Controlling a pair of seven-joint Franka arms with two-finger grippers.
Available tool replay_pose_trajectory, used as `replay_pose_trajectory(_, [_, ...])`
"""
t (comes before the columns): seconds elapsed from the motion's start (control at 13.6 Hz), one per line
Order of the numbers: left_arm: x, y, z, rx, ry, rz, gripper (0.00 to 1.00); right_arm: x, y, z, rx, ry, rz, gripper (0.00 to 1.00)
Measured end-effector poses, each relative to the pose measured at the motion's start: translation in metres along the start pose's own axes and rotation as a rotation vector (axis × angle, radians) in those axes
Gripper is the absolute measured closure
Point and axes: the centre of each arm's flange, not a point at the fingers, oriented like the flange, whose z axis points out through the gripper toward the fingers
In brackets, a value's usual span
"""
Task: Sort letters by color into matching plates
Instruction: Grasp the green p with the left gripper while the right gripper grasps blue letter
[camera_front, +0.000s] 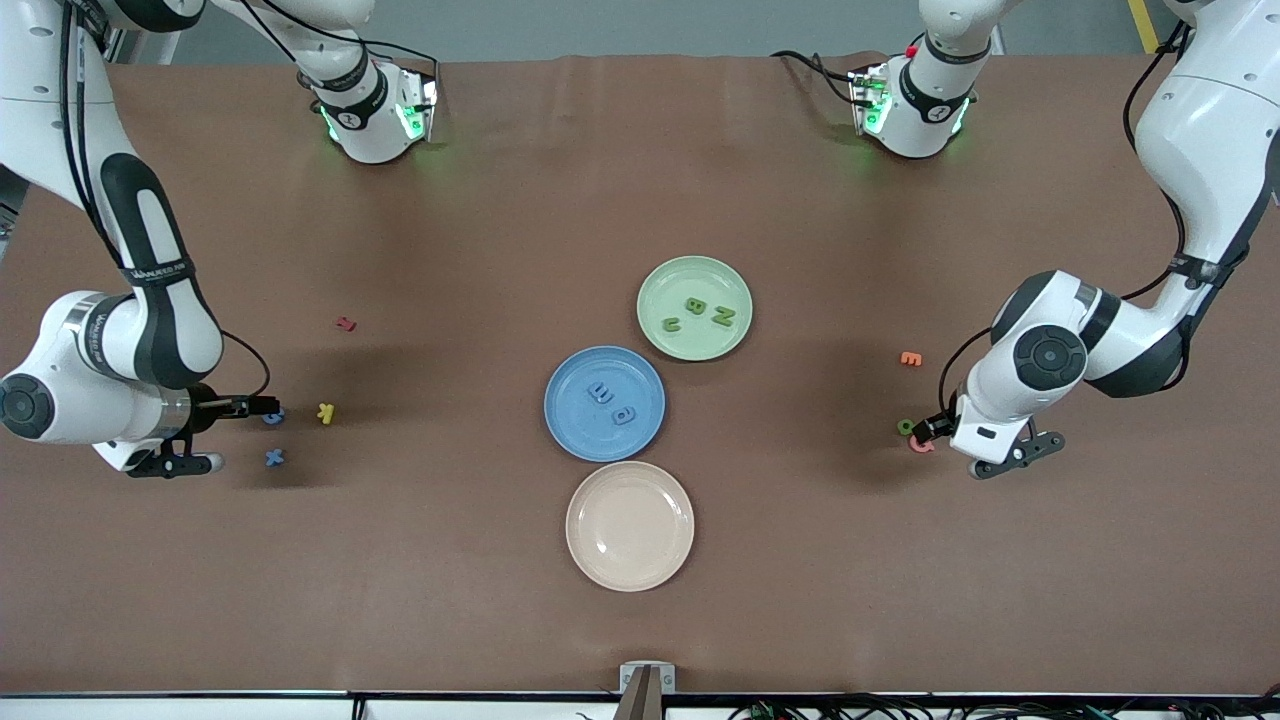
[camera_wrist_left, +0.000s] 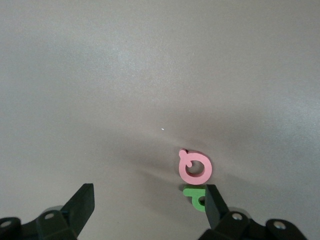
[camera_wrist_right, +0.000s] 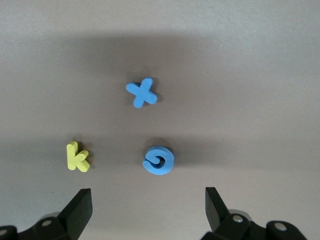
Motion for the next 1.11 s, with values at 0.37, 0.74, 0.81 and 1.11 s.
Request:
replay_pose_trajectory(0.37, [-0.001,0.0,0.002,0.001,-0.006,0.001,0.08,0.0,0.003,-0.006,-0.04,-0.023,-0.009,0.0])
replay_pose_trajectory(0.74, [-0.002,0.001,0.006,-0.001,-0.014,0.002,0.18,-0.006,0.019,0.005,-0.043,0.043,0.017,0.0])
replay_pose_trajectory(0.81, [-0.002,0.001,0.006,-0.001,-0.014,0.002,0.23,-0.01,0.019,0.01,-0.046,0.058,0.017,0.0])
replay_pose_trajectory(1.11, [-0.002,0.002,0.006,-0.001,-0.015,0.004,0.42,-0.022,0.016,0.019,-0.058,0.125,0.015,0.02])
